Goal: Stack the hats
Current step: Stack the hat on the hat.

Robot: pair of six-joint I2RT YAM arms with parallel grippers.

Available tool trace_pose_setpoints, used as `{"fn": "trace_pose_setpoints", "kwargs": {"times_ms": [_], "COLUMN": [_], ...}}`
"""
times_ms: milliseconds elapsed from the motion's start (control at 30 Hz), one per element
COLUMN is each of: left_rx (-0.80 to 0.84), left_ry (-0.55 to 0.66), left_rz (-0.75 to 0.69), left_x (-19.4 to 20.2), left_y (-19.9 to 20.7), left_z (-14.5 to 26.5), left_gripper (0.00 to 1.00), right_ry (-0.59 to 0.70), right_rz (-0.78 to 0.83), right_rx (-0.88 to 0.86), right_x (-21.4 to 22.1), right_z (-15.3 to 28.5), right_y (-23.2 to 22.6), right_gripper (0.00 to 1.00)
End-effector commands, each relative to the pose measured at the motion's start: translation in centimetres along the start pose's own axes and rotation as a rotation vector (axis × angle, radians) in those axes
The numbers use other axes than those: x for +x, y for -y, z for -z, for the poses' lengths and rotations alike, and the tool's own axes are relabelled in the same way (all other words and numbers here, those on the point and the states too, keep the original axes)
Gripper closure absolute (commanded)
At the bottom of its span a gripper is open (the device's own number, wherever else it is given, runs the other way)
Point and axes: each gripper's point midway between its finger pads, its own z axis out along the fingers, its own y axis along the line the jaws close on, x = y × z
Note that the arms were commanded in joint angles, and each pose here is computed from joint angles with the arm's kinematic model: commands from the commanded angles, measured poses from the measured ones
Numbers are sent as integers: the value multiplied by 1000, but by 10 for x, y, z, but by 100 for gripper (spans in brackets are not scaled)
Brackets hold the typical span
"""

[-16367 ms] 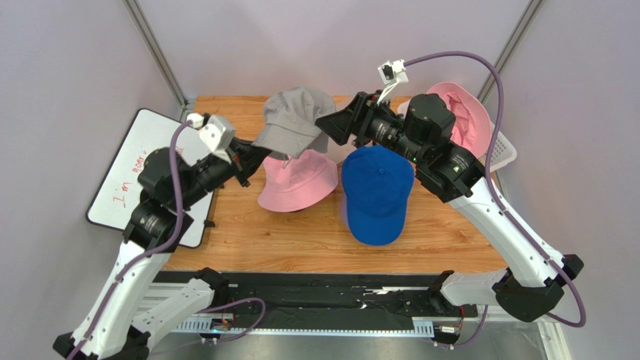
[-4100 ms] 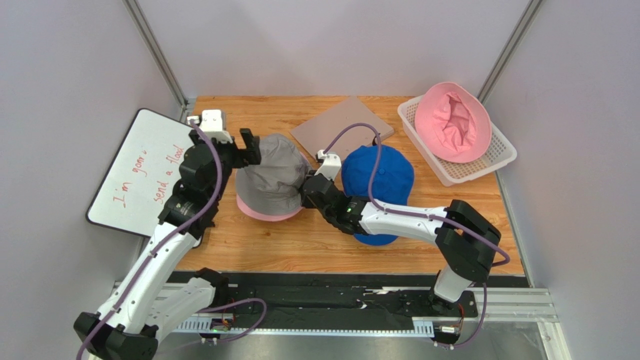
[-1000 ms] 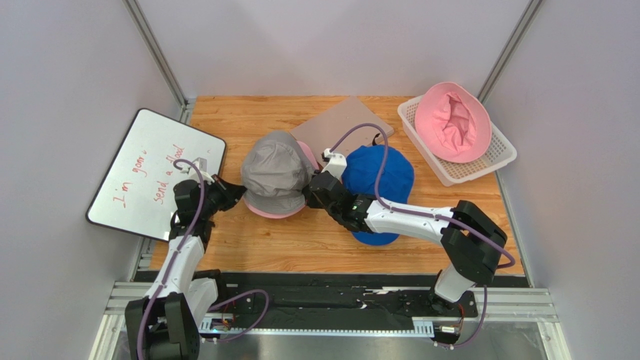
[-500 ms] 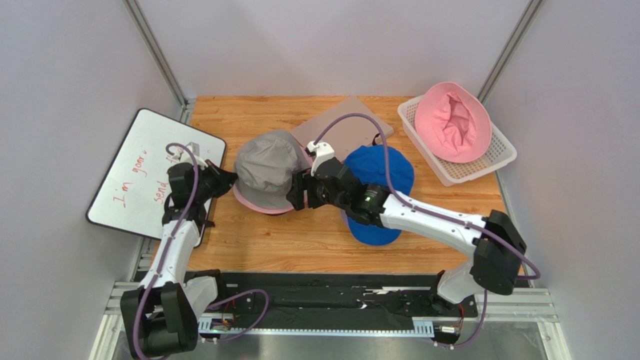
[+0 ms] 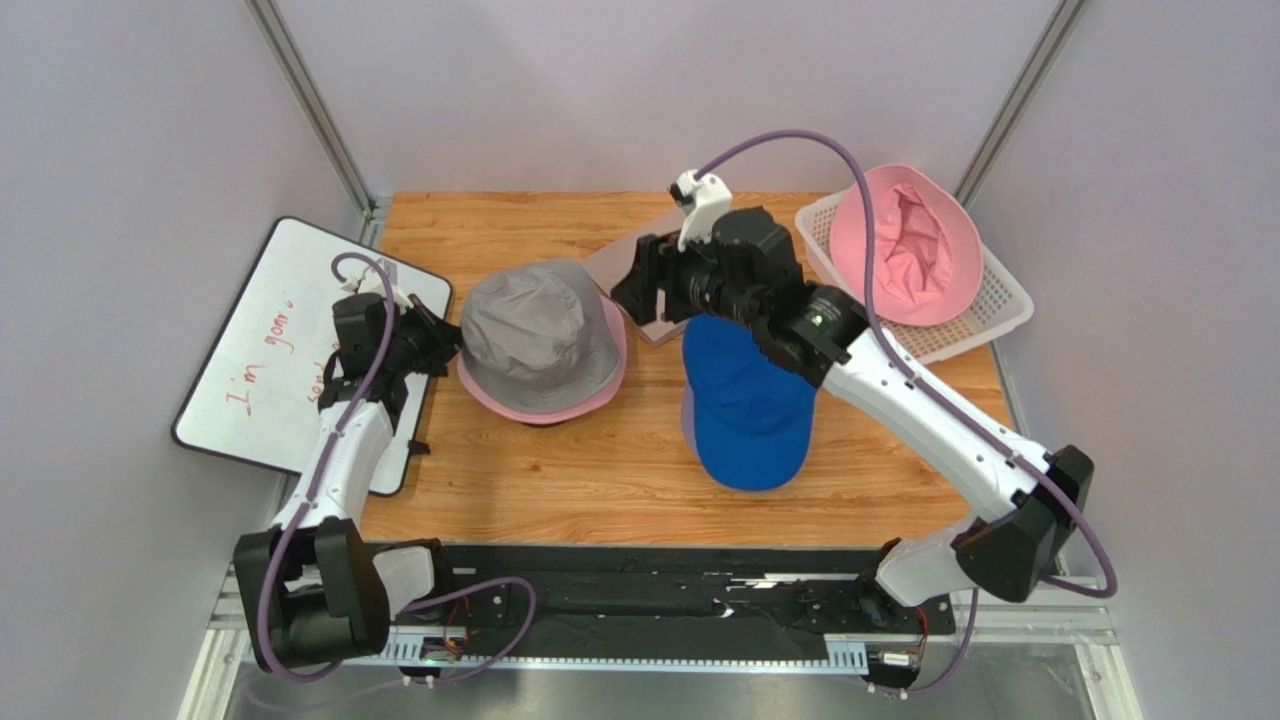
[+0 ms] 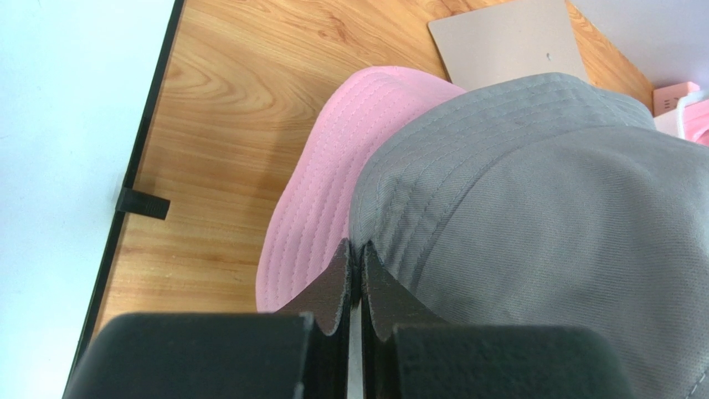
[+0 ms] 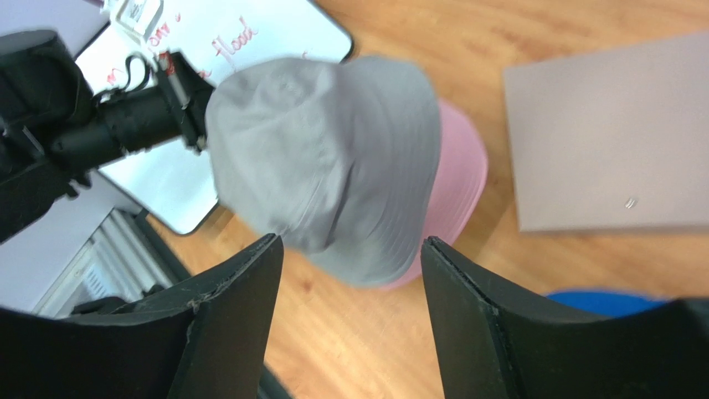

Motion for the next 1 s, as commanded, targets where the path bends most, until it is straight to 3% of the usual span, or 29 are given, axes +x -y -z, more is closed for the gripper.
{"fn": "trace_pose_setpoints", "kwargs": {"times_ms": [0,233,500,767,867,967], "left_rx": [-3,-9,-1,-1,0,-5], "left_ry": [34,48,43,41,39,39], "left_rz": [-40,-47,-48,-51,-51,-51], "left_x": [-23,-32,-38,-39,-40,-41], "left_y": [4,6,10,10,11,9], "left_z": [-5,-5,-7,-9,-11,-13], "left_gripper": [100,100,100,100,100,100], "right_ry": [-85,-219,-237,-215,-224,-229], "right_rz": [104,189,275,337,349,352], "right_rx": [-39,-144,-251,-176,-141,-115], "right_x": [2,57,92,97,102,106], "right_z": [-38,-71,-80,-107,-118,-129], "right_y": [15,26,15,29,39,45], "right_gripper": [35,44,41,38,44,65]}}
